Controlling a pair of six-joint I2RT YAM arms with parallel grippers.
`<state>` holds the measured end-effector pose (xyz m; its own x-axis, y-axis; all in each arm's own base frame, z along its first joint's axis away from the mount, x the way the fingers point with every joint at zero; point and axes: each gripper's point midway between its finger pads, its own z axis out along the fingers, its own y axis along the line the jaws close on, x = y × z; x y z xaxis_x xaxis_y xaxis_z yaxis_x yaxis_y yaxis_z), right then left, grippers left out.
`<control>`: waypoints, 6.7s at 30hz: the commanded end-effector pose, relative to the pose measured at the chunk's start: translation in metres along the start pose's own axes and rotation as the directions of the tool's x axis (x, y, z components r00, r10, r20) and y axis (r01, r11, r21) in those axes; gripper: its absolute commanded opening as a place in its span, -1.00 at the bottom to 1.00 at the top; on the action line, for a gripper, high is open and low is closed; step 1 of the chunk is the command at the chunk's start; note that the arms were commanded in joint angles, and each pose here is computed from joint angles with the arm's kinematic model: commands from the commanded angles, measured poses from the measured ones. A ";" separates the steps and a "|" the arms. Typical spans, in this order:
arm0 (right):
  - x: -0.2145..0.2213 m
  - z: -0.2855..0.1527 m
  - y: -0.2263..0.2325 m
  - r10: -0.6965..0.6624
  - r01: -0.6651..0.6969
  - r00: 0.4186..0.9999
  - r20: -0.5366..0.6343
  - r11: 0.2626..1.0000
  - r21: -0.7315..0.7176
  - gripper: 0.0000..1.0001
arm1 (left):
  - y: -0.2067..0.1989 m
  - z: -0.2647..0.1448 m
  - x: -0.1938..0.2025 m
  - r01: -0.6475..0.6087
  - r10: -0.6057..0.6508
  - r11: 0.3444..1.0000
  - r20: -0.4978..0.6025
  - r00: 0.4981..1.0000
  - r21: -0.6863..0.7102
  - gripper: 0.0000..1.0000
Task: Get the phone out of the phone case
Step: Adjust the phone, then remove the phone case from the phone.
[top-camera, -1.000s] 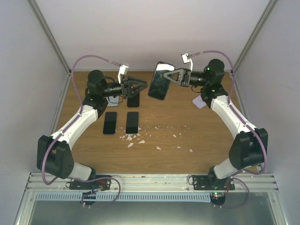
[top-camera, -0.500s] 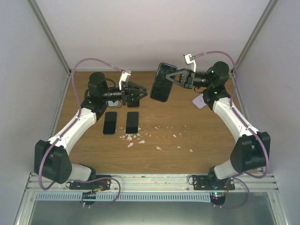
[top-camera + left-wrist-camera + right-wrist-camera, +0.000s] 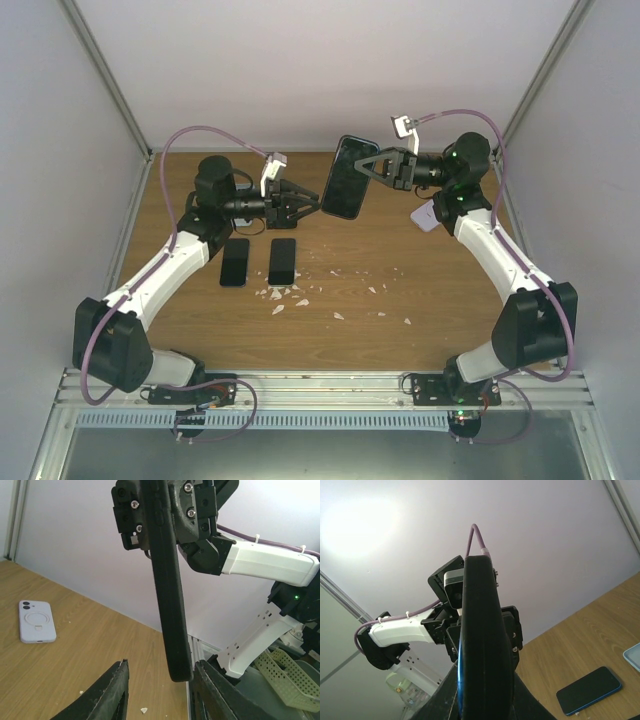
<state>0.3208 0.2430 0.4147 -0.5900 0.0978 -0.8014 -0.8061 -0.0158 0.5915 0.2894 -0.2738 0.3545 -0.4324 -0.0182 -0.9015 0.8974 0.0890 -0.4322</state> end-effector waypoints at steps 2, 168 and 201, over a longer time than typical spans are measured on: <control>-0.008 -0.002 0.026 -0.087 0.088 0.996 0.015 0.996 -0.029 -0.99 | 0.008 0.003 0.001 -0.019 0.019 0.999 0.004 1.000 -0.031 -0.28; 0.112 0.075 -0.081 -0.566 0.931 0.362 -0.741 0.253 0.263 0.37 | 0.117 -0.019 0.039 0.756 -0.703 0.626 0.279 0.654 -0.192 -1.00; 0.108 0.053 -0.113 -0.454 0.953 0.052 -0.889 -0.244 0.180 -0.63 | 0.120 -0.010 0.065 0.842 -0.796 0.519 0.277 0.538 -0.145 -1.00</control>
<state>0.3419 0.3168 0.2521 0.3106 -0.8575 -0.4101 -0.4523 0.2462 -0.8572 0.3733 -0.2464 0.2244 -0.9160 -0.3942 -0.0746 -0.0128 0.2147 -0.9766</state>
